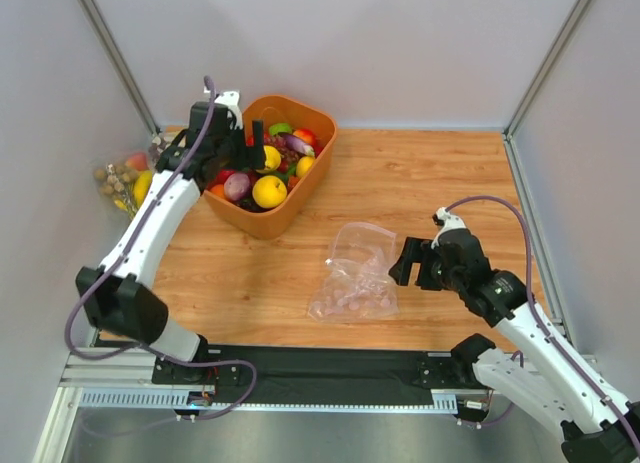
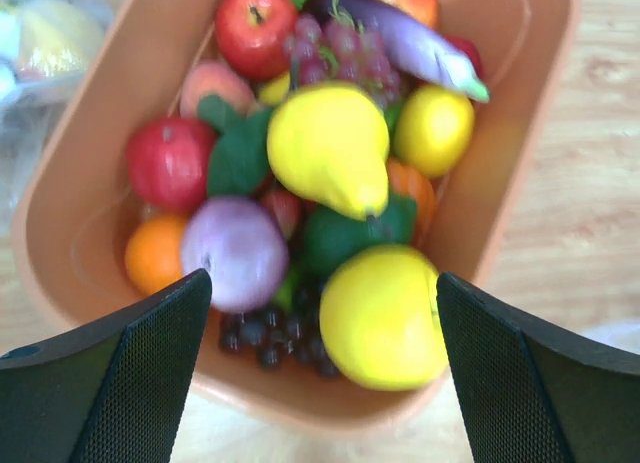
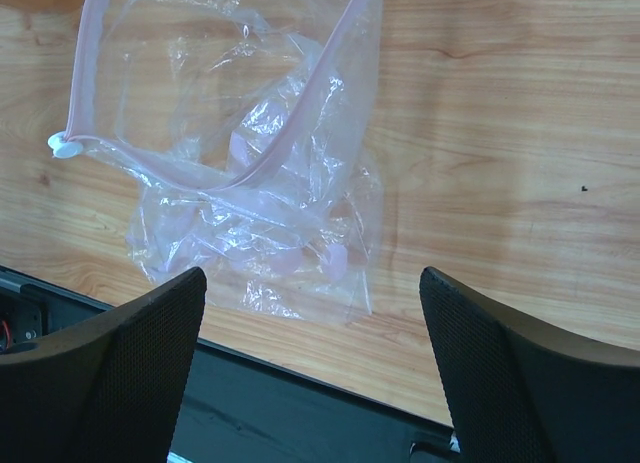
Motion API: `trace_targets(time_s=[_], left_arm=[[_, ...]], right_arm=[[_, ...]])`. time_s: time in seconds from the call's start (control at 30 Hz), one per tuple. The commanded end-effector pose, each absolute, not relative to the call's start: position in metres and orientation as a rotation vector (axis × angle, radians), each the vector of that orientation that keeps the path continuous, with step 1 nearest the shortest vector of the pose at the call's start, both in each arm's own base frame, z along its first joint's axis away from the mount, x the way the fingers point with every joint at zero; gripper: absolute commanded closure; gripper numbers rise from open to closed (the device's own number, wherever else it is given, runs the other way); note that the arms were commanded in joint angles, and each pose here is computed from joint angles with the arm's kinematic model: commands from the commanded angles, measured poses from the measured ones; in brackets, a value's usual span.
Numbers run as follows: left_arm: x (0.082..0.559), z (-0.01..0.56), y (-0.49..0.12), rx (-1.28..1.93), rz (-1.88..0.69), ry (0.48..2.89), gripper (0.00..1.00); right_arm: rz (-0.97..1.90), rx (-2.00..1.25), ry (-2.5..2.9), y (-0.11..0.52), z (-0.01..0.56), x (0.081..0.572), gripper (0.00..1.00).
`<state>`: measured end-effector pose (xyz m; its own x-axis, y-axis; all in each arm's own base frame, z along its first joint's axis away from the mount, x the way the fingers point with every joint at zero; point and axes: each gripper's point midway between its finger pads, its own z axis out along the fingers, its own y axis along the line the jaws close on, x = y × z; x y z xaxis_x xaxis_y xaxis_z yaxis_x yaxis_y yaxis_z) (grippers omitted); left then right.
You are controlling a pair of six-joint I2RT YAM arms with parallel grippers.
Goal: Open the zip-top bag and remove the fake food
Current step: Reset both arms
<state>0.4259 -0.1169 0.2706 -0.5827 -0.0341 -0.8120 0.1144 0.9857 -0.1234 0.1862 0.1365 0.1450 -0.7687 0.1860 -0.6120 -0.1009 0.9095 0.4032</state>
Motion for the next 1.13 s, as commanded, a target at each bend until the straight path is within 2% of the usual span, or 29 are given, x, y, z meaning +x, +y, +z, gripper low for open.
trace_targets(time_s=[0.0,0.13,0.33,0.57,0.8,1.1], left_arm=[[0.382,0.291,-0.115,0.055,-0.288,2.139,0.01],[0.322,0.308,-0.105,0.077,-0.335,2.085,0.01],[0.245,0.296,-0.078,0.051,-0.303,2.097,0.01],[0.185,0.284,-0.050,0.045,-0.223,2.128,0.01],[0.163,0.288,-0.044,0.076,-0.216,2.118,0.01],[0.159,0.293,-0.043,0.096,-0.212,2.109,0.01]], right_arm=[[0.533,0.057,2.288,0.131,0.170,0.195,0.11],[0.525,0.049,2.230,0.127,0.188,0.197,0.10],[0.514,0.034,2.195,0.124,0.209,0.199,0.10],[0.524,0.026,2.148,0.122,0.231,0.199,0.10],[0.542,0.034,2.128,0.122,0.239,0.196,0.10],[0.517,0.038,2.115,0.115,0.244,0.193,0.10]])
